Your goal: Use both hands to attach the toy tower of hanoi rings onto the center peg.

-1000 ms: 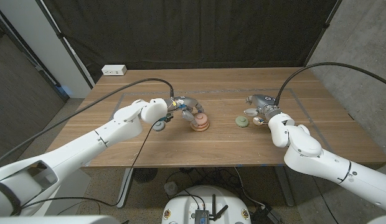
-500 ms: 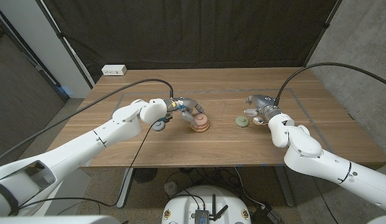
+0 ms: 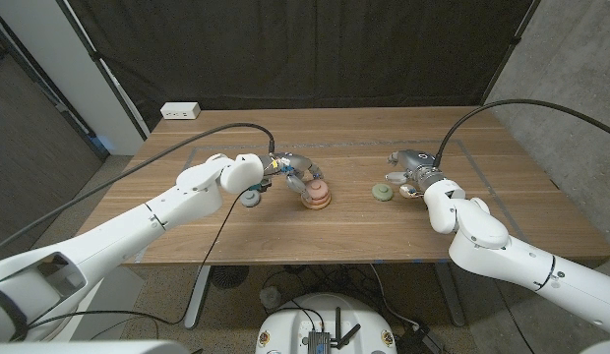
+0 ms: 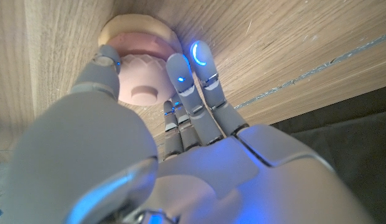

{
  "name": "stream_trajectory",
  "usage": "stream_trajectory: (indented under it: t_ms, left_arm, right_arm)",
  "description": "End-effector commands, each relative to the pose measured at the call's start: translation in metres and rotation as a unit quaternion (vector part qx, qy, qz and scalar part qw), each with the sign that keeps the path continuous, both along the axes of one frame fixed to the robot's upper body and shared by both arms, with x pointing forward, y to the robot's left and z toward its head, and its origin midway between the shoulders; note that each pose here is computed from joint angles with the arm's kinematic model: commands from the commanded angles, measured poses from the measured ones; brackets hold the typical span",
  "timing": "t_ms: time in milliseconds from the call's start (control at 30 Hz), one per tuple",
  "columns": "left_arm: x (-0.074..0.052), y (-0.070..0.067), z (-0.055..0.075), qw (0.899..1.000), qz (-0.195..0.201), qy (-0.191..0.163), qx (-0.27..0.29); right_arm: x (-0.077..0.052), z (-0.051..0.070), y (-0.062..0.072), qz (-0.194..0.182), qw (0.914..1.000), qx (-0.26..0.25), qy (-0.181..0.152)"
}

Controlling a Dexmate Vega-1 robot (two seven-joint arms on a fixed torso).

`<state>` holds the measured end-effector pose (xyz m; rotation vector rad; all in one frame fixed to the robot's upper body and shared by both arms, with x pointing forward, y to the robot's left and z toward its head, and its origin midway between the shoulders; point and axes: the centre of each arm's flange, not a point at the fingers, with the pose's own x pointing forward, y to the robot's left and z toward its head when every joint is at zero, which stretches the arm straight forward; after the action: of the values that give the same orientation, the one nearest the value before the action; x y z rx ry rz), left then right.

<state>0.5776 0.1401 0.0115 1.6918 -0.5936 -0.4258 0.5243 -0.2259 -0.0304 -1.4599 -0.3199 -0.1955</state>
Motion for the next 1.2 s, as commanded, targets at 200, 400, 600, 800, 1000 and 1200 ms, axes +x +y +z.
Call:
stream_trajectory:
  t_ms: [200, 400, 600, 800, 1000, 1200]
  left_arm:
    - [0.0, 0.0, 0.001, 1.0, 0.01, 0.007, 0.015]
    - [-0.001, -0.001, 0.002, 1.0, 0.012, 0.01, 0.021]
    - [-0.001, -0.001, 0.003, 1.0, 0.014, 0.011, 0.023]
    - [-0.003, 0.002, 0.007, 1.0, 0.018, 0.006, 0.016]
    - [-0.005, 0.01, 0.01, 1.0, 0.027, 0.0, 0.005]
    - [-0.009, 0.02, 0.011, 0.999, 0.039, -0.003, -0.015]
  right_arm:
    - [0.001, -0.001, -0.001, 0.001, 1.0, 0.0, 0.001]
    - [0.001, 0.0, -0.002, 0.001, 1.0, -0.001, 0.001]
    - [0.001, 0.0, -0.002, 0.0, 1.0, -0.001, 0.001]
    - [0.002, 0.001, -0.003, 0.0, 1.0, -0.001, 0.001]
    - [0.002, 0.002, -0.003, 0.001, 1.0, -0.002, 0.001]
    - [0.002, 0.002, -0.003, 0.003, 1.0, 0.001, -0.002]
